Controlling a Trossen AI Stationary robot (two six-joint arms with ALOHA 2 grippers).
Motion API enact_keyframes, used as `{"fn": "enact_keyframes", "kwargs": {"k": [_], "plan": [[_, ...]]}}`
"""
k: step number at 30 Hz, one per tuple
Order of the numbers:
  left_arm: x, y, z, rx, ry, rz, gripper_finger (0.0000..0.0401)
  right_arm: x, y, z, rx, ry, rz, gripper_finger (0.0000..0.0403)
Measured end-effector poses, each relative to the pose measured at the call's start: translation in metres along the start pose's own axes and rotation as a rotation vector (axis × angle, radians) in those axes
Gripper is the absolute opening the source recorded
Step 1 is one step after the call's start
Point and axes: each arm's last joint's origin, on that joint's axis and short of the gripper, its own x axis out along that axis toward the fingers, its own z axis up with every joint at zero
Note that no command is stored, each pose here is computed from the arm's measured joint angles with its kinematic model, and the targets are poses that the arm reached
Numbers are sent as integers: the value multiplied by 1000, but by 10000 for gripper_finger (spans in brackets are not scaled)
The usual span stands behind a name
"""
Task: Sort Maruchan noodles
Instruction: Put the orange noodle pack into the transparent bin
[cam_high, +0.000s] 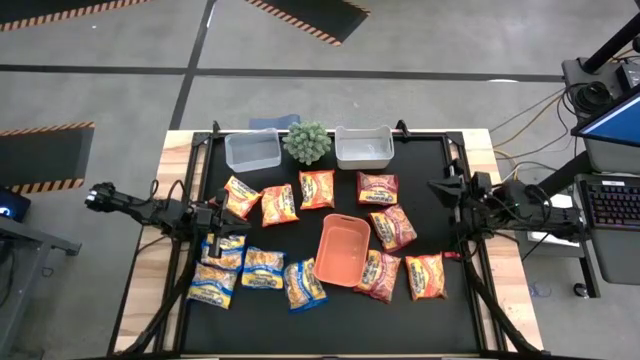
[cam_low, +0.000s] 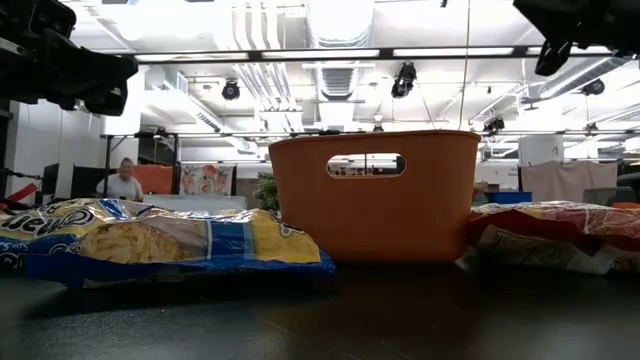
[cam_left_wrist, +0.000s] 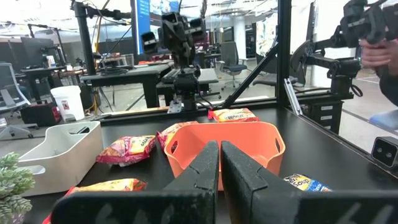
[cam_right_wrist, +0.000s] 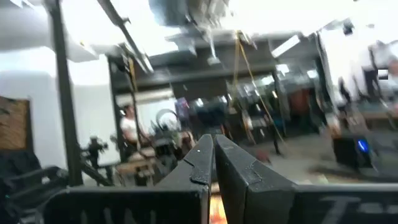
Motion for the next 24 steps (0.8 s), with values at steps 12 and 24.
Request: {"fn": "enact_keyframes", "kwargs": {"k": [12,24], "plan": [[0,0,4,-49,-42,3,0,6,0,14,-32,243,-126,9],[-18,10,56,-249,-610,30,0,16,-1,4,-141,325,-119,9]]}}
